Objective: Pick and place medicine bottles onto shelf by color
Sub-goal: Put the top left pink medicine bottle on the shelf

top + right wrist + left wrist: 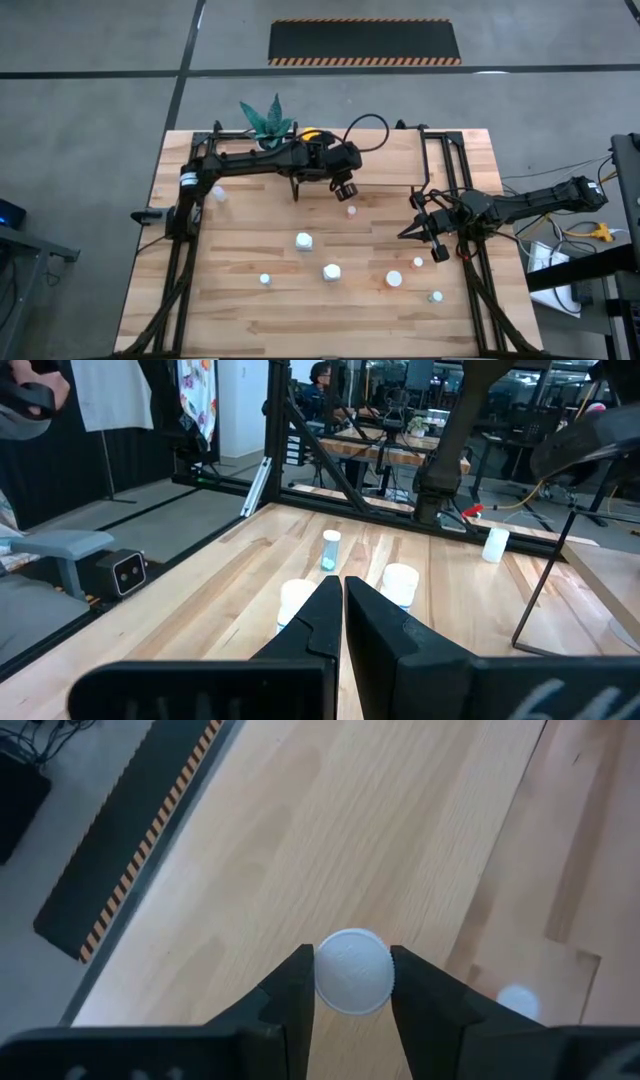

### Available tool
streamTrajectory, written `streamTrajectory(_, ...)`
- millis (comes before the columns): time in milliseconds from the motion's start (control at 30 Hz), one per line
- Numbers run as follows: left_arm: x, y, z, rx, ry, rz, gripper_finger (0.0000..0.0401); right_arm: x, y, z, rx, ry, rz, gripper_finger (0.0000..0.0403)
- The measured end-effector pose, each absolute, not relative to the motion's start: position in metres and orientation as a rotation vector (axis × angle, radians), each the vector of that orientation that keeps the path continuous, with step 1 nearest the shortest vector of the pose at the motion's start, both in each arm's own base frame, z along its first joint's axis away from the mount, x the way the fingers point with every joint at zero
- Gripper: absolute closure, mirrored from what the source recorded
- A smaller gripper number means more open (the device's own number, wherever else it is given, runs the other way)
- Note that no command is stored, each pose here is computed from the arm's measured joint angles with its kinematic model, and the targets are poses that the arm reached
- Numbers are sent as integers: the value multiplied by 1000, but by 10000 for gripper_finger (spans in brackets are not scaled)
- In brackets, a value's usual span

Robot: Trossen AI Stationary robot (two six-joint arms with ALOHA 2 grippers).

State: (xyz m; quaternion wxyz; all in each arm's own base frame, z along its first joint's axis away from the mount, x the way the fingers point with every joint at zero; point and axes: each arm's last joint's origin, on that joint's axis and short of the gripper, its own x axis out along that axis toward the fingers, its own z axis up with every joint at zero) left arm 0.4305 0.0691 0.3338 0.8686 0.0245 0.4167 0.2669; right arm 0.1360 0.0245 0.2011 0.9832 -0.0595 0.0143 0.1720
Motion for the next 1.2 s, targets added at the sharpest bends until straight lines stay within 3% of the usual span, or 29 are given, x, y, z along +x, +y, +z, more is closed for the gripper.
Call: streamTrajectory(1200,437,71,329,22,809,549,292,136,25,201,-116,29,346,394)
